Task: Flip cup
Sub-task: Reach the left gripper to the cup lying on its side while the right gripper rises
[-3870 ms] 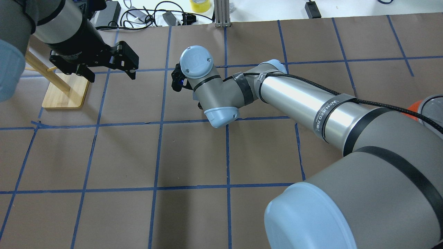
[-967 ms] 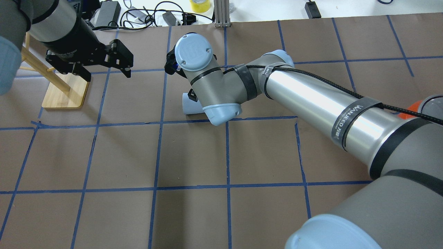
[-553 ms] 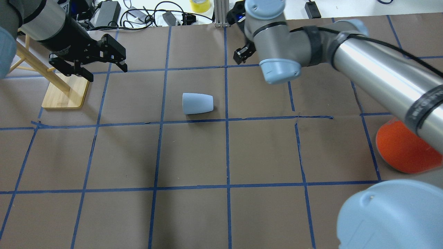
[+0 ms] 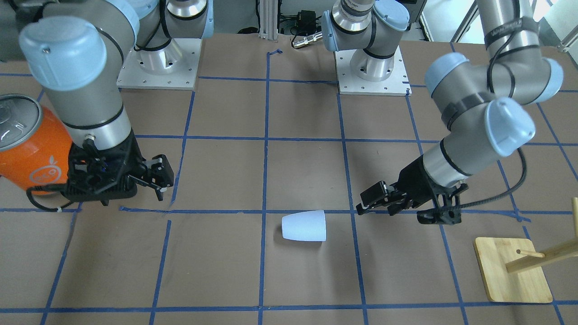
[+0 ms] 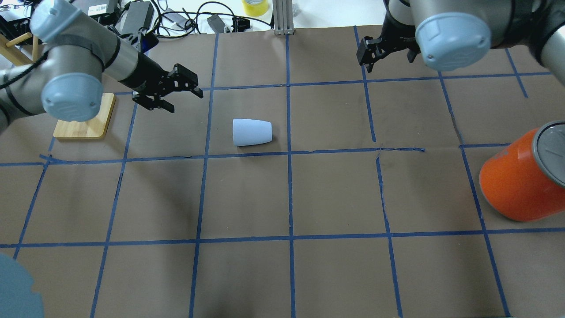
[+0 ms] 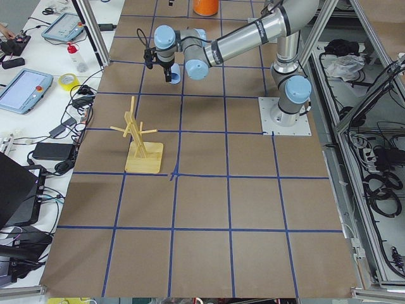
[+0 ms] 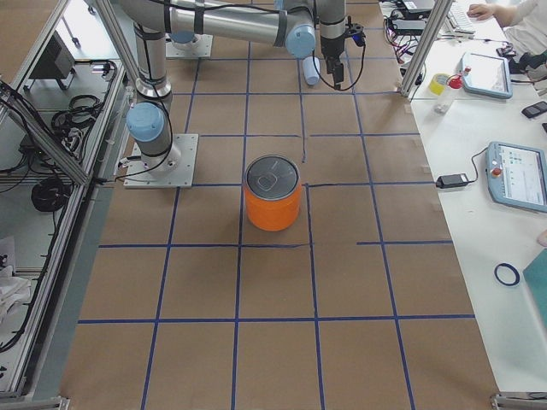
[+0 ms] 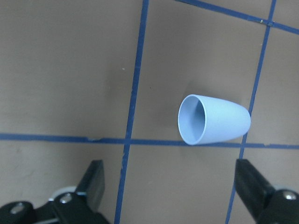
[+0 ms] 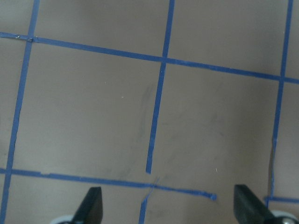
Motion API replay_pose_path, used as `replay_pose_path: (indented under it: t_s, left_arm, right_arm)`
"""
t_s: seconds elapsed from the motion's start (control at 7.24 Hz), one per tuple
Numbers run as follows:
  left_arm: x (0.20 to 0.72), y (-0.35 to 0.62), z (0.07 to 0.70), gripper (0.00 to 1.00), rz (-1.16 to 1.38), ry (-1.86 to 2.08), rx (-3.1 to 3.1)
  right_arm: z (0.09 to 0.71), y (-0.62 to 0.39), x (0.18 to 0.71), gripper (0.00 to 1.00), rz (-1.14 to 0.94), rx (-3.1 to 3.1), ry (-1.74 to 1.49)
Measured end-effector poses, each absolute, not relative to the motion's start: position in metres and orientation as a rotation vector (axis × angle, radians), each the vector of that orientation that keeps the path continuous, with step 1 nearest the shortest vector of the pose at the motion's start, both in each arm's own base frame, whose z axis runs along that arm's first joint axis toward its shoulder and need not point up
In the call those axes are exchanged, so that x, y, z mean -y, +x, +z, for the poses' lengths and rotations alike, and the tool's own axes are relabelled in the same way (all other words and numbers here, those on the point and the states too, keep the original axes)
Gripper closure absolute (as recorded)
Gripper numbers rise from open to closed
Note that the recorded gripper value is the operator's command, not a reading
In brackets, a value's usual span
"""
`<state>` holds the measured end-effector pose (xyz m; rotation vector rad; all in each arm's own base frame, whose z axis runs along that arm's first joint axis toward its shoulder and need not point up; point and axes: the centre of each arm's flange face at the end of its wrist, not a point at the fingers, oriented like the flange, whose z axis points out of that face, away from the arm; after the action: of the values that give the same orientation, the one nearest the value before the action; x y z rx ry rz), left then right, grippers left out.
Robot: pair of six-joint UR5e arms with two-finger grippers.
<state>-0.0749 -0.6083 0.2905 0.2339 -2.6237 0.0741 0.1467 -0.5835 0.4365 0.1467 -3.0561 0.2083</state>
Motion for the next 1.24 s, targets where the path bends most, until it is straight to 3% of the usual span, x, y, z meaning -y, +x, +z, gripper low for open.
replay_pose_path:
  t_s: [0.55, 0.69, 0.83, 0.97, 1.24]
  left_arm:
    - [0.612, -0.101, 0.211, 0.08, -0.025, 0.205, 2.333]
    - [0.612, -0.107, 0.194, 0.25, -0.026, 0.187, 2.320]
    - [0.612, -0.121, 0.186, 0.57, -0.016, 0.158, 2.296]
    - [0.611, -0.136, 0.185, 1.00, 0.003, 0.123, 2.266]
    - [0.612, -0.148, 0.182, 1.00, 0.021, 0.092, 2.238]
  right_arm:
    - [0.467, 0.148, 0.539, 0.00, 0.034, 3.093, -0.186]
    - [0.468, 0.148, 0.538, 0.00, 0.029, 3.097, -0.201]
    - [0.469, 0.147, 0.535, 0.00, 0.017, 3.096, -0.209]
    - [0.471, 0.146, 0.530, 0.00, 0.001, 3.095, -0.208]
    - [0.474, 0.146, 0.519, 0.00, -0.048, 3.104, -0.192]
